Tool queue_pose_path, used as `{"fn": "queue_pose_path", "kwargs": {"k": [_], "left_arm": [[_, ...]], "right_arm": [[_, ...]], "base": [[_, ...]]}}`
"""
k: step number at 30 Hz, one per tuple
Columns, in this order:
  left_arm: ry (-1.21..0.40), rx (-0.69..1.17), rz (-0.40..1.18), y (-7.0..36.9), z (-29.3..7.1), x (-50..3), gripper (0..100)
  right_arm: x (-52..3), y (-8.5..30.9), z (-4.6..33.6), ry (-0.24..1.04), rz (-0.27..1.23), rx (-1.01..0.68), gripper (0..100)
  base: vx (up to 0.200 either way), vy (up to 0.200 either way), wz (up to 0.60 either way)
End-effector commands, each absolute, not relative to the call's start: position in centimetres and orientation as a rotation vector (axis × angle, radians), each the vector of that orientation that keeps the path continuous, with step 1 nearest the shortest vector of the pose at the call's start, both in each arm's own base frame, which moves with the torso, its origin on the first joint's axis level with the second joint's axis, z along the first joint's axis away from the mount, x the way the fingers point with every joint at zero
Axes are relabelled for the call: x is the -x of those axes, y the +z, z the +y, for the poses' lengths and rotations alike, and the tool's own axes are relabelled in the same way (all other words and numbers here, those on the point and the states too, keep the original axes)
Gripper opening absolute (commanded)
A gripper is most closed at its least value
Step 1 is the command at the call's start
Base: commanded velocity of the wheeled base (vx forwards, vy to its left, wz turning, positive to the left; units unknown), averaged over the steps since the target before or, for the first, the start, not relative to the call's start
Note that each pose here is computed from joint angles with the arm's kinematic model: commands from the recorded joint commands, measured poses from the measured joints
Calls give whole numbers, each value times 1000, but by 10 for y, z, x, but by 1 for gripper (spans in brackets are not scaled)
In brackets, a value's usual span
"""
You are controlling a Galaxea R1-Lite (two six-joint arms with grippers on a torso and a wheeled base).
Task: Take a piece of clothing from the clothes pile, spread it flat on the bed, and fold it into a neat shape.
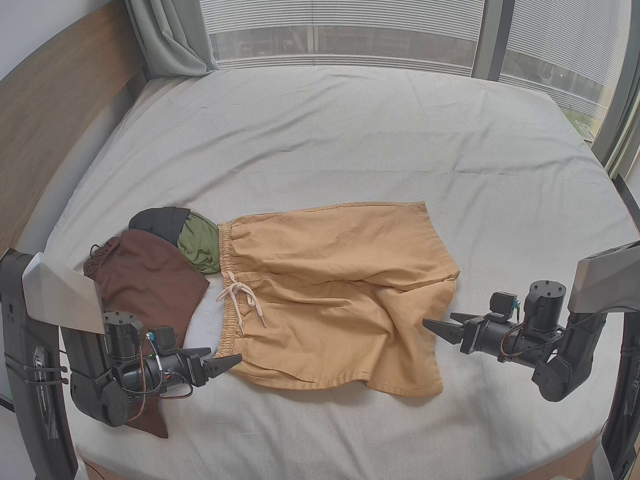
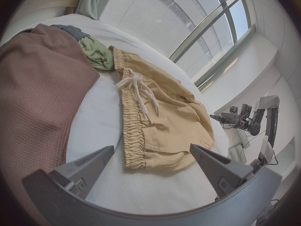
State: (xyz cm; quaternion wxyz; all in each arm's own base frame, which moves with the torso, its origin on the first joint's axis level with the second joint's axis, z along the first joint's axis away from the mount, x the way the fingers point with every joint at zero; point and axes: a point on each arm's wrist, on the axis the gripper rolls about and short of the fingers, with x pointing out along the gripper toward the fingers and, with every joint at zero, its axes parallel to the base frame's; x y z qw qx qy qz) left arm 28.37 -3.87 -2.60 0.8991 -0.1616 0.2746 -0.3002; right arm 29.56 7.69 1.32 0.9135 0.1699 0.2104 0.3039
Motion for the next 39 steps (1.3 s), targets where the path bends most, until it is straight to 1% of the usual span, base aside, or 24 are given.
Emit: {"fn": "queue_pose_path", "kwargs": {"k": [1, 5, 9, 13, 19, 23, 24, 33, 39], "left_arm": [[-615, 347, 598, -34, -39, -283, 100], [-603, 368, 610, -37, -39, -285, 100], [-580, 454, 648, -39, -42, -284, 100], [-564, 510, 649, -39, -45, -291, 100], [-519, 527, 653, -47, -49, -297, 100], [-520, 527, 660, -49, -50, -297, 100], [-522, 526, 659, -49, -50, -297, 0], [-527, 527, 651, -50, -52, -300, 0], [-533, 518, 647, -49, -53, -300, 0]], "right_arm": [[-295, 13, 78, 629, 434, -349, 100], [-295, 13, 78, 629, 435, -350, 100], [-296, 13, 78, 630, 431, -349, 100], [-296, 13, 78, 631, 431, -349, 100], [-296, 13, 78, 629, 432, -349, 100], [-296, 14, 77, 630, 431, -350, 100], [-296, 14, 78, 630, 431, -349, 100], [-292, 11, 76, 624, 450, -351, 100], [-271, -1, 70, 647, 562, -373, 100]], "base": [[0, 0, 0], [0, 0, 0], [0, 0, 0], [0, 0, 0], [0, 0, 0], [0, 0, 0], [0, 0, 0], [0, 0, 0], [0, 0, 0]]}}
